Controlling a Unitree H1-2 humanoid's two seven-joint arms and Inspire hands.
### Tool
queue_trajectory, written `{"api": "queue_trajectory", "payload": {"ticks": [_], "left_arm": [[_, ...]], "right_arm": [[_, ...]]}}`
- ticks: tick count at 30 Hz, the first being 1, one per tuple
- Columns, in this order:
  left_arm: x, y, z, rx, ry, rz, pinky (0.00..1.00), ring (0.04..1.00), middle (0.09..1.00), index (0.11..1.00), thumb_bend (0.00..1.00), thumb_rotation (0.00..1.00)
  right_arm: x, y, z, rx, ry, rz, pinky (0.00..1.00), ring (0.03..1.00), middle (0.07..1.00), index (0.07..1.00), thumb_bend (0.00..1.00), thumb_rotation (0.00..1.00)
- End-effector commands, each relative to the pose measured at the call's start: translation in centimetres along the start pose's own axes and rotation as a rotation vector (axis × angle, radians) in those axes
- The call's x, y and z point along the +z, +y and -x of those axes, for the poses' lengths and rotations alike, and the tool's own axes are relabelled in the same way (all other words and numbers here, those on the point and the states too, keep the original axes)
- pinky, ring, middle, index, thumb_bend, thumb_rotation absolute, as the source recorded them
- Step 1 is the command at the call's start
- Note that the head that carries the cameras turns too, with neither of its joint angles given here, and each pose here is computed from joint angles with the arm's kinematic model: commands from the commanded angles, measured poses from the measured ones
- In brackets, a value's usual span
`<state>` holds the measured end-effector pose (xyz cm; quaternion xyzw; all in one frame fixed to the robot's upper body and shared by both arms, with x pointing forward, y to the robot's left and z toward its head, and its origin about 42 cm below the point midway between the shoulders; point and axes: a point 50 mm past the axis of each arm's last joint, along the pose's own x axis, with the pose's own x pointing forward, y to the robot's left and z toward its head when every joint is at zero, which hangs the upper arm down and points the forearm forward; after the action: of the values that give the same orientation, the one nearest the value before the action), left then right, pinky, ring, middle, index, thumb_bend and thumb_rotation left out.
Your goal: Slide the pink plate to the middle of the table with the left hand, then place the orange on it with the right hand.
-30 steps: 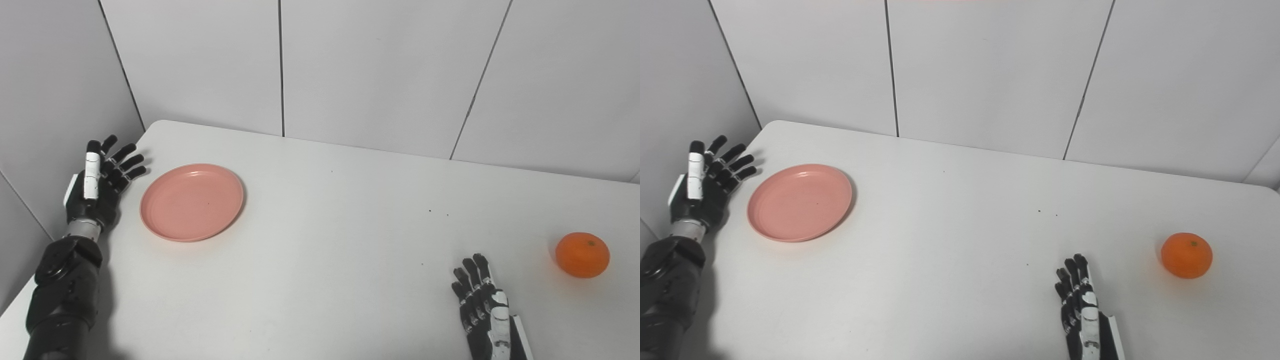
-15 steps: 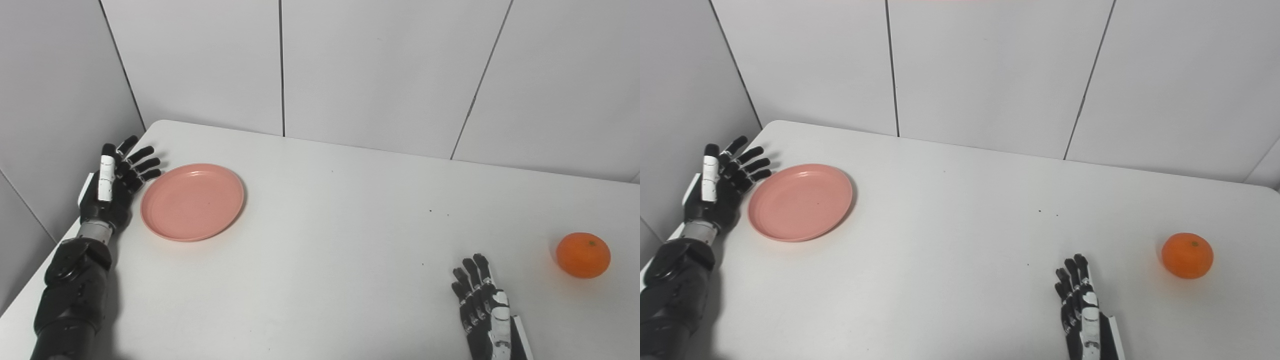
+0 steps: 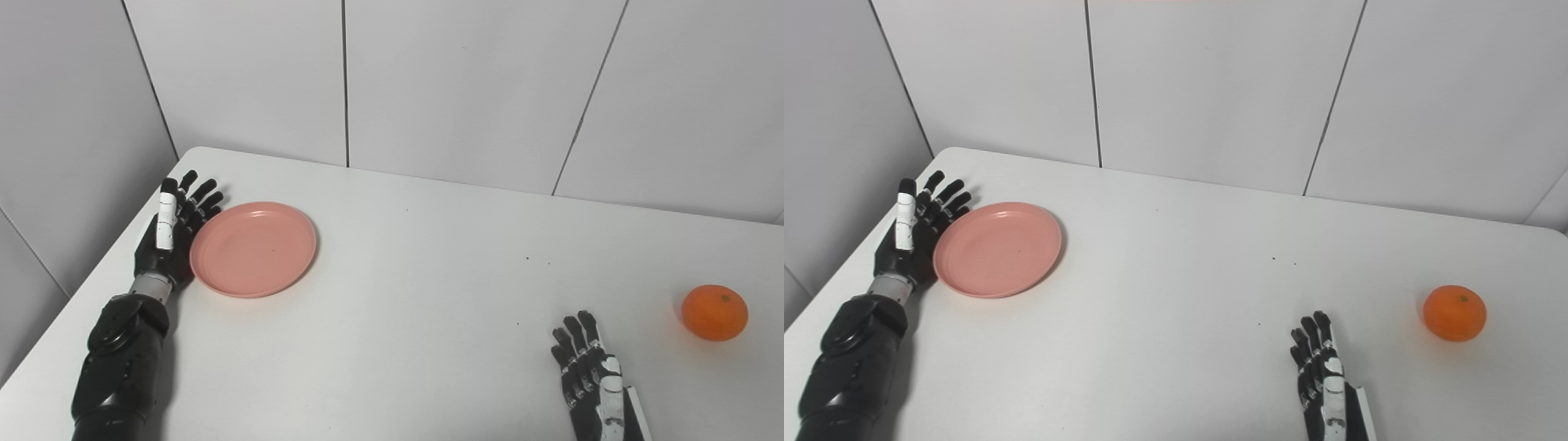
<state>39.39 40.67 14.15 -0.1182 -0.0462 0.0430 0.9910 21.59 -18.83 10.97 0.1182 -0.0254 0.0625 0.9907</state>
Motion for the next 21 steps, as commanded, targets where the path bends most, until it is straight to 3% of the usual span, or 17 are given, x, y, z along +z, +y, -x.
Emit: {"api": "queue_trajectory", "payload": {"ticks": [1, 8, 15, 21], "left_arm": [[1.8, -0.6, -0.9, -0.008, -0.038, -0.013, 0.93, 0.886, 0.883, 0.95, 0.99, 0.87], [1.8, -1.3, -0.9, -0.001, -0.026, 0.018, 0.93, 0.88, 0.888, 0.961, 1.0, 0.86], [2.1, -2.4, -0.4, -0.009, -0.017, 0.025, 0.85, 0.844, 0.879, 0.919, 0.96, 0.88], [2.2, -3.3, -0.2, -0.032, 0.003, 0.024, 0.83, 0.844, 0.858, 0.937, 0.96, 0.89]], "right_arm": [[-2.3, -0.1, 3.4, -0.054, 0.12, -0.029, 1.0, 0.959, 0.968, 0.993, 0.78, 1.0], [-2.2, -0.1, 3.3, -0.052, 0.116, -0.029, 1.0, 0.959, 0.969, 0.995, 0.78, 1.0], [-2.2, 0.0, 3.3, -0.051, 0.114, -0.03, 1.0, 0.958, 0.967, 0.989, 0.78, 1.0], [-2.1, 0.2, 3.3, -0.047, 0.111, -0.027, 1.0, 0.96, 0.967, 0.991, 0.78, 1.0]]}}
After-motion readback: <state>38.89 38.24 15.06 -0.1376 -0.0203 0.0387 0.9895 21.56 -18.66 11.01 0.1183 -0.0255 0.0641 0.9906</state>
